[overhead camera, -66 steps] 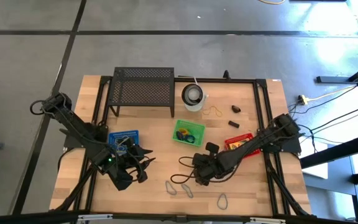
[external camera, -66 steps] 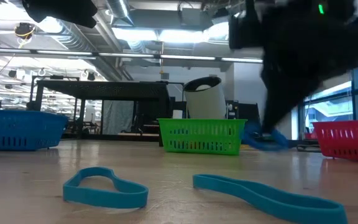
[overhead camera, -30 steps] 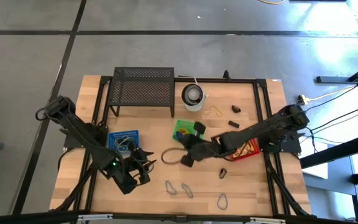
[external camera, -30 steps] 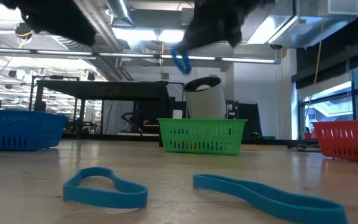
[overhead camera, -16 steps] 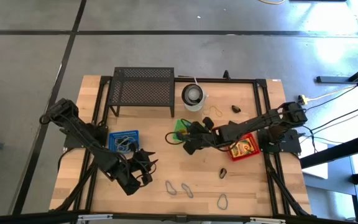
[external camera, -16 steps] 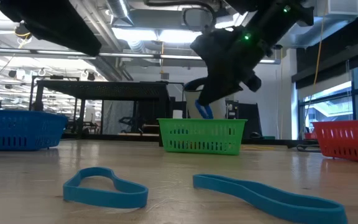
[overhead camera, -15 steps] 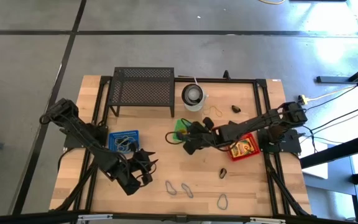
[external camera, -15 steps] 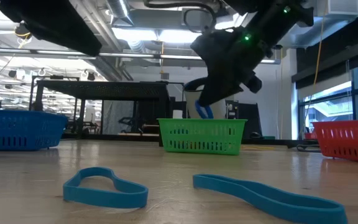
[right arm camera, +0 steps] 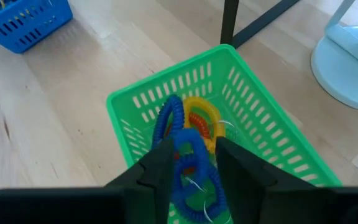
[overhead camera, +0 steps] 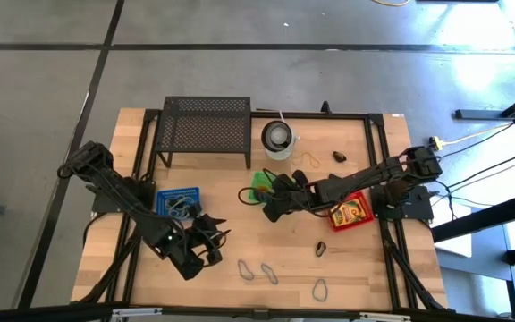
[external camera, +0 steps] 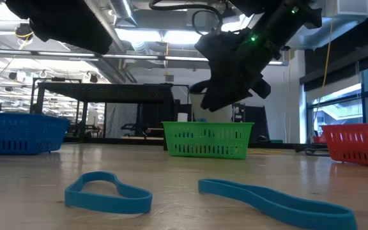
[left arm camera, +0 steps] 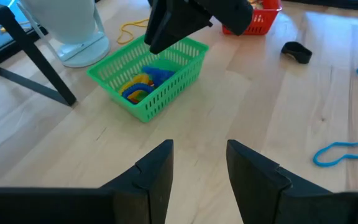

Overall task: Pick & Place Office Desk Supplies
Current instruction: Put the blue rubber band into the blue bin

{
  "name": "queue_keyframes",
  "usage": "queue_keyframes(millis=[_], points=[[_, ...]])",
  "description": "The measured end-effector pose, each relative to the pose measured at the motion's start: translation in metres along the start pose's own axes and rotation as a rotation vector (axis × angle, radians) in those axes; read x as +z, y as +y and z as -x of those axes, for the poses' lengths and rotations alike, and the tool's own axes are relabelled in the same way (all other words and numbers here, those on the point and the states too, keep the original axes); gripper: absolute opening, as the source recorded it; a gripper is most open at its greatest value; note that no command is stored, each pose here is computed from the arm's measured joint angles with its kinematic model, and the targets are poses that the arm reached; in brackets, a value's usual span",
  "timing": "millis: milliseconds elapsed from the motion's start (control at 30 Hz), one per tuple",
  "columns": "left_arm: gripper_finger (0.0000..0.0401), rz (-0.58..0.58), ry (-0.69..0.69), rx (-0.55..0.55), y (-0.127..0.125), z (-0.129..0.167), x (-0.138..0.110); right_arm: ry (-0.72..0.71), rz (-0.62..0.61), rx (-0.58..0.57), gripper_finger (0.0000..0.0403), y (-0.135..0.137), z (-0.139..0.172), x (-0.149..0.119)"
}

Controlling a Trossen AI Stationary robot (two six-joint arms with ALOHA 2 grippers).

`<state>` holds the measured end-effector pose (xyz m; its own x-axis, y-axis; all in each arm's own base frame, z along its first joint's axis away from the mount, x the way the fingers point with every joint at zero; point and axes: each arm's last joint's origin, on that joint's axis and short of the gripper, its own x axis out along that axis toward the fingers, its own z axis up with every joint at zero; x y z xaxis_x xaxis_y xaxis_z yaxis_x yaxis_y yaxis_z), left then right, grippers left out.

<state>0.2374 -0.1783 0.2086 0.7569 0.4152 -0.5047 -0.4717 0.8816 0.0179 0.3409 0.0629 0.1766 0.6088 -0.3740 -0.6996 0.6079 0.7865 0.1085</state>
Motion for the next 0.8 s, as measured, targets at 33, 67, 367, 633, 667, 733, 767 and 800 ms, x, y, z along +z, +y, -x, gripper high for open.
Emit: queue_keyframes(millis=[33, 67, 367, 633, 667, 733, 767, 800], points=[[0.0143, 0.000, 0.000, -0.001, 0.000, 0.000, 0.000, 0.000, 0.000, 0.000, 0.0130, 0.000, 0.000, 0.000], [0.0143, 0.003, 0.000, -0.002, 0.000, 0.000, 0.000, 0.000, 0.001, 0.001, 0.0138, 0.000, 0.000, 0.000], [0.0143, 0.030, 0.001, -0.060, -0.006, -0.001, 0.004, -0.018, 0.061, 0.033, 0.0185, 0.008, 0.010, -0.001], [0.0170, -0.018, 0.103, -0.274, -0.025, -0.028, 0.003, -0.136, 0.086, 0.101, 0.0168, 0.023, 0.054, 0.005], [0.0175, -0.038, 0.110, -0.297, -0.029, -0.034, 0.001, -0.150, 0.090, 0.108, 0.0165, 0.025, 0.060, 0.005], [0.0183, -0.068, 0.125, -0.348, -0.035, -0.048, -0.005, -0.175, 0.099, 0.119, 0.0160, 0.028, 0.070, 0.004], [0.0187, -0.091, 0.140, -0.368, -0.037, -0.055, -0.008, -0.184, 0.113, 0.123, 0.0158, 0.029, 0.073, 0.003], [0.0189, -0.106, 0.153, -0.394, -0.039, -0.062, -0.012, -0.191, 0.123, 0.125, 0.0156, 0.030, 0.076, 0.001]])
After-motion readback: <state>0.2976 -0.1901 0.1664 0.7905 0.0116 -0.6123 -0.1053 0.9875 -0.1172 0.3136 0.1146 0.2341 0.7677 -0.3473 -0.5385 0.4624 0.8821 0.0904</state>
